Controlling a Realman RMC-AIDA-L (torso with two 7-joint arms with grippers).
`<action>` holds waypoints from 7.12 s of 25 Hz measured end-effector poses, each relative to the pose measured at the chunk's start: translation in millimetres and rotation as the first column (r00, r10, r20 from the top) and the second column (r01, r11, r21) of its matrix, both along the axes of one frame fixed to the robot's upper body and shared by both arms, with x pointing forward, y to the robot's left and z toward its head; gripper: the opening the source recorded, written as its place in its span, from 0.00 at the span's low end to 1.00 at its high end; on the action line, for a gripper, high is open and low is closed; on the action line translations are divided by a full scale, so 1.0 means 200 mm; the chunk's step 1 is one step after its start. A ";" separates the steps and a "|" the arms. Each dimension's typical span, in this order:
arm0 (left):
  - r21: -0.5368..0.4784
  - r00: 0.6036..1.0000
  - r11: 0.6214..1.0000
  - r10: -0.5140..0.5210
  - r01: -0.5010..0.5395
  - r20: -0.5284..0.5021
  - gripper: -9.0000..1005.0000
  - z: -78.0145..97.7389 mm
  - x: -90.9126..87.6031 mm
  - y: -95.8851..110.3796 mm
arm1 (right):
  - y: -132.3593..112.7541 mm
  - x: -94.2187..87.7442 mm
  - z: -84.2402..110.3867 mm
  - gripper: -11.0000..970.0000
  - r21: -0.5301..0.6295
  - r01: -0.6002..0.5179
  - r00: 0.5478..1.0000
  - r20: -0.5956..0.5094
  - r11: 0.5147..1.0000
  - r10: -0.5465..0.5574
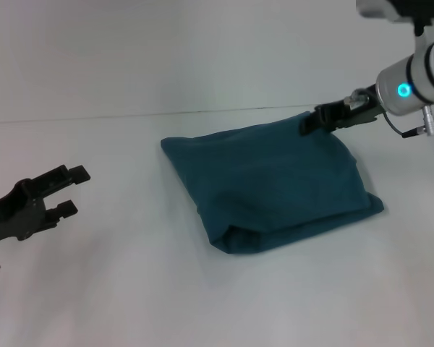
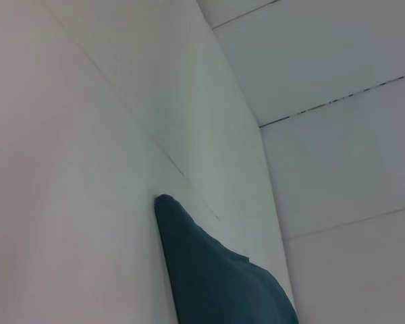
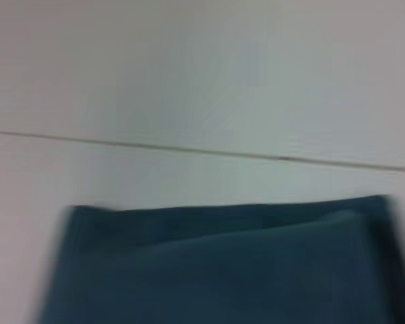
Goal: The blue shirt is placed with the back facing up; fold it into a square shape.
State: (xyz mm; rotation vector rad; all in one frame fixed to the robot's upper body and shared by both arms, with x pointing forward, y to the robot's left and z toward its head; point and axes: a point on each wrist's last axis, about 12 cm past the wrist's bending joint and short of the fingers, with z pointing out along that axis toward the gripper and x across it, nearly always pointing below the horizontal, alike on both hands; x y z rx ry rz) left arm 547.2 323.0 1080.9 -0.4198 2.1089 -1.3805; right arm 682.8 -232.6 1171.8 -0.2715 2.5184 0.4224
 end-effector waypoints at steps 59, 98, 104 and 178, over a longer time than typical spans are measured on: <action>0.016 0.948 0.970 -0.232 0.241 -0.220 0.83 -0.14 0.15 -0.71 | -0.24 -0.16 0.10 0.55 0.227 -0.048 0.967 -0.233 0.973 0.102; 0.025 0.942 0.964 -0.253 0.265 -0.221 0.05 -0.17 0.12 -0.71 | -0.25 -0.17 0.09 0.55 0.226 -0.039 0.968 -0.234 0.973 0.093; 0.009 0.943 0.966 -0.251 0.259 -0.220 0.05 -0.18 0.06 -0.59 | -0.25 -0.17 0.08 0.55 0.225 -0.038 0.967 -0.238 0.974 0.092; 0.193 0.846 0.897 -0.441 0.398 0.301 0.89 0.08 -0.13 -0.12 | -0.16 -0.30 0.00 0.65 0.481 -0.306 0.938 0.004 0.822 0.347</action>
